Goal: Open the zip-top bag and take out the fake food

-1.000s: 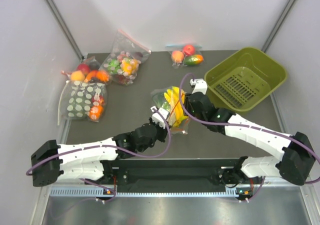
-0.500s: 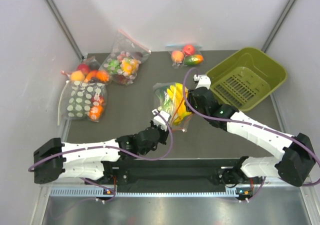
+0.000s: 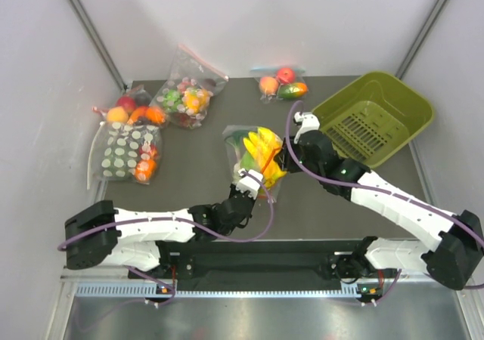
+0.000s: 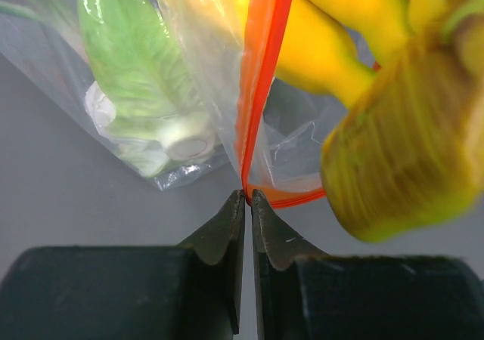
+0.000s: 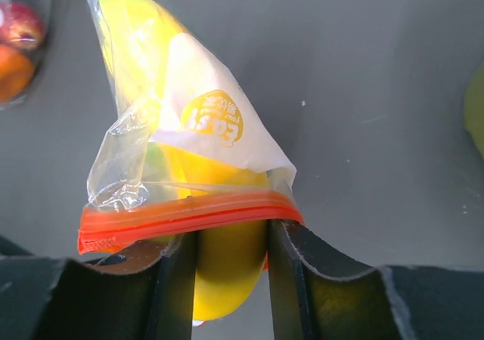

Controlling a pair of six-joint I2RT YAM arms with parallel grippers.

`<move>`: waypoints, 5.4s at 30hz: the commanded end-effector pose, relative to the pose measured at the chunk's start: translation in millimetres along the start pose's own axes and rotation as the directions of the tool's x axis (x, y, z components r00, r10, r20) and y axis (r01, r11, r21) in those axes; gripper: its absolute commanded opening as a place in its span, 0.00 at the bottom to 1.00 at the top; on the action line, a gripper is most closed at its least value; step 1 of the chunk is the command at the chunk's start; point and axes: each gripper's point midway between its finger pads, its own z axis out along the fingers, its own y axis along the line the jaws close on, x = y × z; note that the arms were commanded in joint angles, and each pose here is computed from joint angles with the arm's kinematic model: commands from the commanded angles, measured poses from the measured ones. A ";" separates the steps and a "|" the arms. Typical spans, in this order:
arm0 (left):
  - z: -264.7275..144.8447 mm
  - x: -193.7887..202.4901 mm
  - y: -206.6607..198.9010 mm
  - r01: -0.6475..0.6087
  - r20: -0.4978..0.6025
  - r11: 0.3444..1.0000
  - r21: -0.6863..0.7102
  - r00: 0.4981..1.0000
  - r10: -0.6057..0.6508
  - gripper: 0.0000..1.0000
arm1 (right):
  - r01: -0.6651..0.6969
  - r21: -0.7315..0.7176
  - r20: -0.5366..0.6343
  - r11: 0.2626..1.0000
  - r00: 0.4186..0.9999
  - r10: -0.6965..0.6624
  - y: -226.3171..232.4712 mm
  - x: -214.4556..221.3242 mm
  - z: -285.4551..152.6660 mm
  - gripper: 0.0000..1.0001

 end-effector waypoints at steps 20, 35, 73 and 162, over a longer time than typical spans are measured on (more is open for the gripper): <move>9.8 -85.4 24.6 0.061 0.189 0.997 -0.047 0.981 -0.051 0.09 | -0.016 -0.133 -0.064 0.991 0.998 0.008 1.5 33.8 -49.0 0.00; 19.3 -110.7 45.0 0.075 0.215 0.995 -0.069 0.975 -0.059 0.06 | 0.062 -0.212 -0.196 0.975 0.975 -0.105 -1.3 66.5 -82.0 0.00; -27.4 -58.0 18.6 0.091 0.033 0.964 0.251 0.994 -0.103 0.01 | -0.173 0.202 0.362 0.964 0.928 0.091 -185.8 -172.0 -111.8 0.00; -17.0 -86.3 28.7 0.133 0.027 0.981 0.144 0.990 -0.138 0.00 | 0.250 0.004 -0.022 0.968 0.968 -0.250 44.6 64.1 10.4 0.75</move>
